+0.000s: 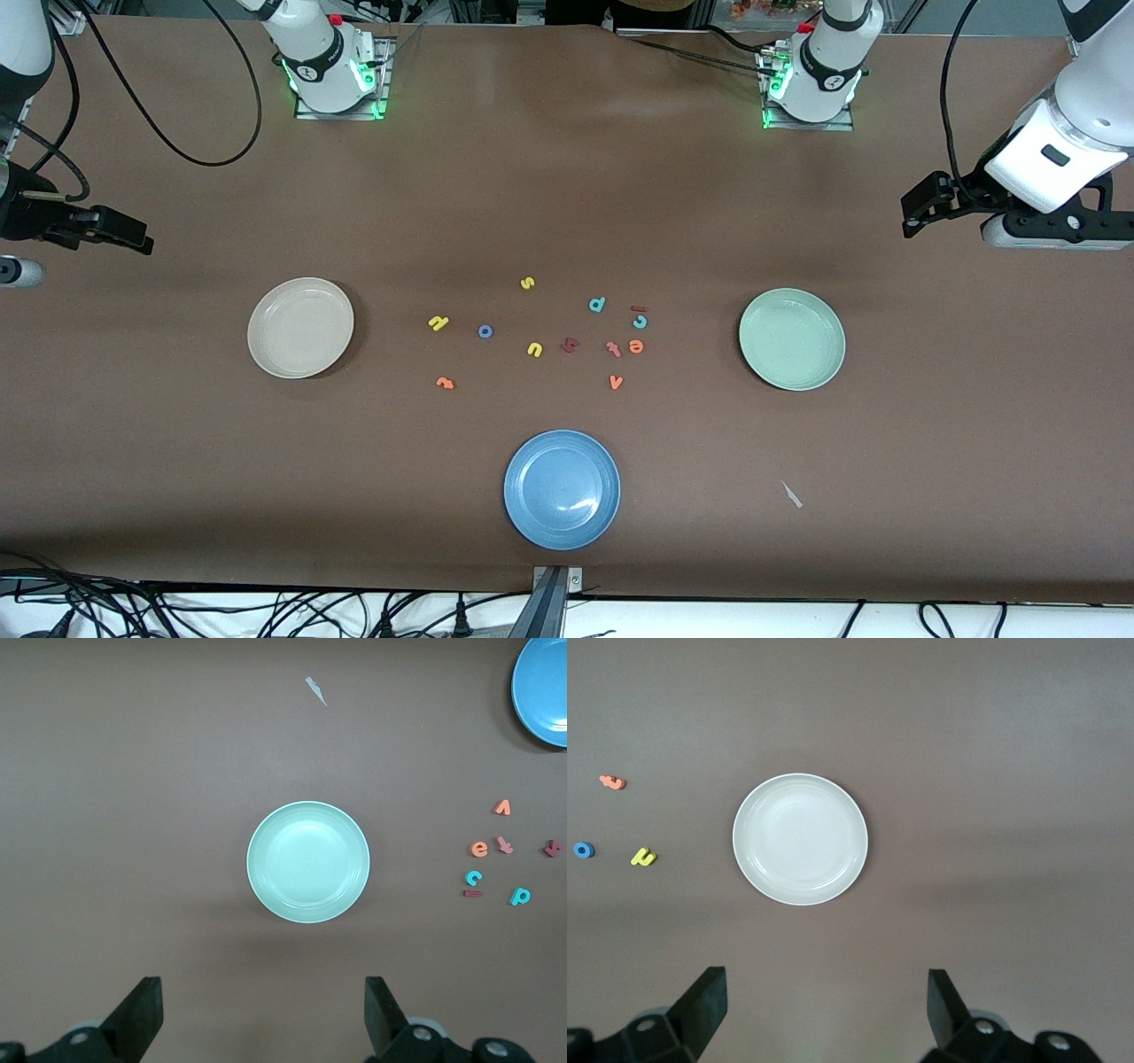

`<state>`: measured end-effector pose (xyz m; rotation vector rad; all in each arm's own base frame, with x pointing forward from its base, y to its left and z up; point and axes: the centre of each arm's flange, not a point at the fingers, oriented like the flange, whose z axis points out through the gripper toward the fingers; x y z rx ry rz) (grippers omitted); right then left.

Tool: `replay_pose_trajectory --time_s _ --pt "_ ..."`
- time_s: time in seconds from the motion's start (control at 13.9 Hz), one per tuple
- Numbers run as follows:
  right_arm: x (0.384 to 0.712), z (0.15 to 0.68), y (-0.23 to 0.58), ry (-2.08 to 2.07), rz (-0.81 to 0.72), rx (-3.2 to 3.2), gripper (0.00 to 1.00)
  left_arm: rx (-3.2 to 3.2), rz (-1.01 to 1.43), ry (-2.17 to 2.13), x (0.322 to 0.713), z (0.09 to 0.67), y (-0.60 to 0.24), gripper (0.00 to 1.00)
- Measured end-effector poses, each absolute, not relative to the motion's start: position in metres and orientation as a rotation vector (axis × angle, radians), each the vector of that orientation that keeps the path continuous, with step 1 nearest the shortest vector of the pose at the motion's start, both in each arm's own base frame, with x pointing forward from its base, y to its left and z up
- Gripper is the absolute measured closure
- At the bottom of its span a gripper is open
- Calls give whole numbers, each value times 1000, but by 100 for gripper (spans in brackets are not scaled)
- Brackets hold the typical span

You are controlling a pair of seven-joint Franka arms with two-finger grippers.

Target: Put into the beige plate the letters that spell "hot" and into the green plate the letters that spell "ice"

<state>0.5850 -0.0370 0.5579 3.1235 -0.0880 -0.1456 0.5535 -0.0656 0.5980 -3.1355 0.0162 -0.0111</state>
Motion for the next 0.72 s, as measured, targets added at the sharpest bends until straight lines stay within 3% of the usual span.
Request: replay_pose_trajectory --time_s 0.72 --pt "585 558 -38 -91 -146 3123 0 -3136 -10 9 554 598 -63 0"
